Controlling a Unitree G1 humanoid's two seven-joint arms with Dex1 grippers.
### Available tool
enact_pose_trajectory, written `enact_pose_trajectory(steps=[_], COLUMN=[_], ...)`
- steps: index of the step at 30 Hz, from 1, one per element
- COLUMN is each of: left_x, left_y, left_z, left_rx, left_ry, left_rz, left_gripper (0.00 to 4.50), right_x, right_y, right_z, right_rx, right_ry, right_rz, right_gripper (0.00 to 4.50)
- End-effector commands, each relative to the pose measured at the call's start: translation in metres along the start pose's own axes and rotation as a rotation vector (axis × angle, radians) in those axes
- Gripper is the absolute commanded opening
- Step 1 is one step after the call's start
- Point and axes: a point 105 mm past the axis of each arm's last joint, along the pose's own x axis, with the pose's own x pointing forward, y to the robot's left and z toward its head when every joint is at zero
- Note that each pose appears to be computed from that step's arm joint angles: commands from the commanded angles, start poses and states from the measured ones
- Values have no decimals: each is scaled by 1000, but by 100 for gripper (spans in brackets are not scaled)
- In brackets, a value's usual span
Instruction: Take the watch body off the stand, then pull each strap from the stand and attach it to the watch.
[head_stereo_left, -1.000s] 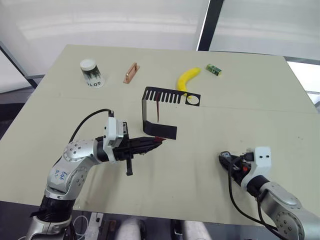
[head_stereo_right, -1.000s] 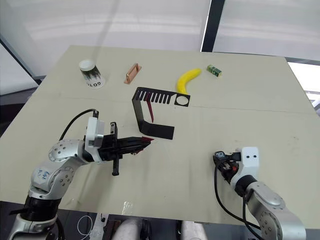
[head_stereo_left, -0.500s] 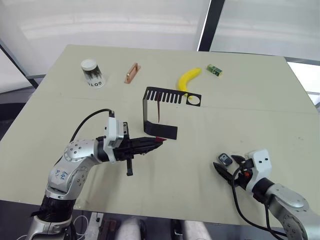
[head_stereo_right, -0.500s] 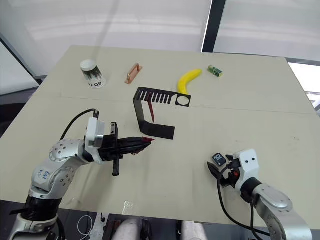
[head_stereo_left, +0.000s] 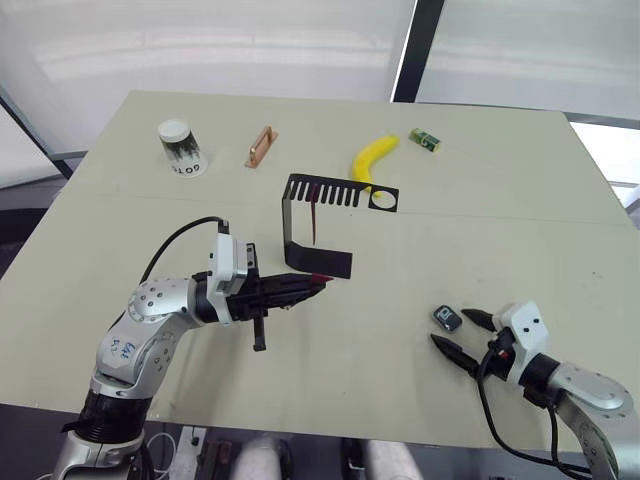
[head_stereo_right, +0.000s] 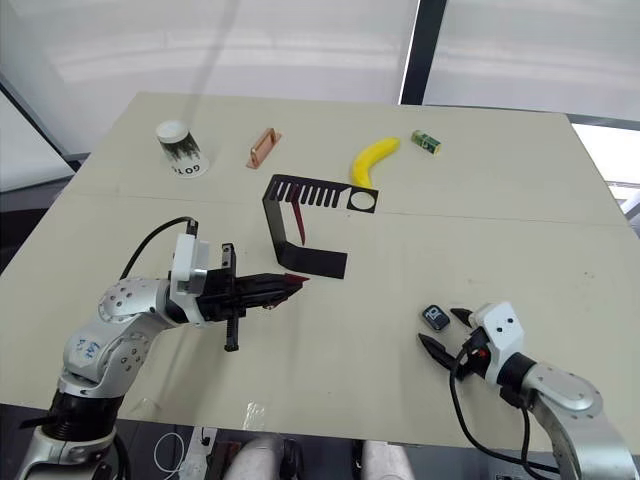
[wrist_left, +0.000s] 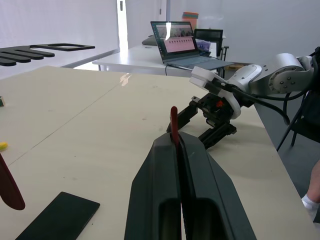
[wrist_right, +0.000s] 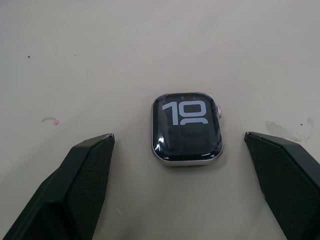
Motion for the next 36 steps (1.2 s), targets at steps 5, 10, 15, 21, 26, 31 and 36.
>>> enact_pose_trajectory(steps=[5,10,15,21,26,31,36], left_x=[2,2,2,2,2,2,2], left_y=[-2,-3,-2,-2,-2,-2,-2], left_z=[6,6,6,6,6,6,6], left_rx=[17,15,14,16,15,16,17], left_ry=[-12,-13,-13,-12,-13,-11,-12], left_rz=[-17,-13,-10,-9,-11,-9,-10], left_gripper=[0,0,0,0,0,0,0], right_x=[10,11,8,1,3,0,0], right_y=[3,5,5,0,3,3,3], right_z=[-6,-9,-13,-14,-15,-19,-20], right_rx=[-6,-3,-11,-9,0,3,4], right_ry=[22,35,54,63,62,70,70], right_rz=[63,72,79,61,65,66,66], right_gripper=[444,444,444,444,444,444,444])
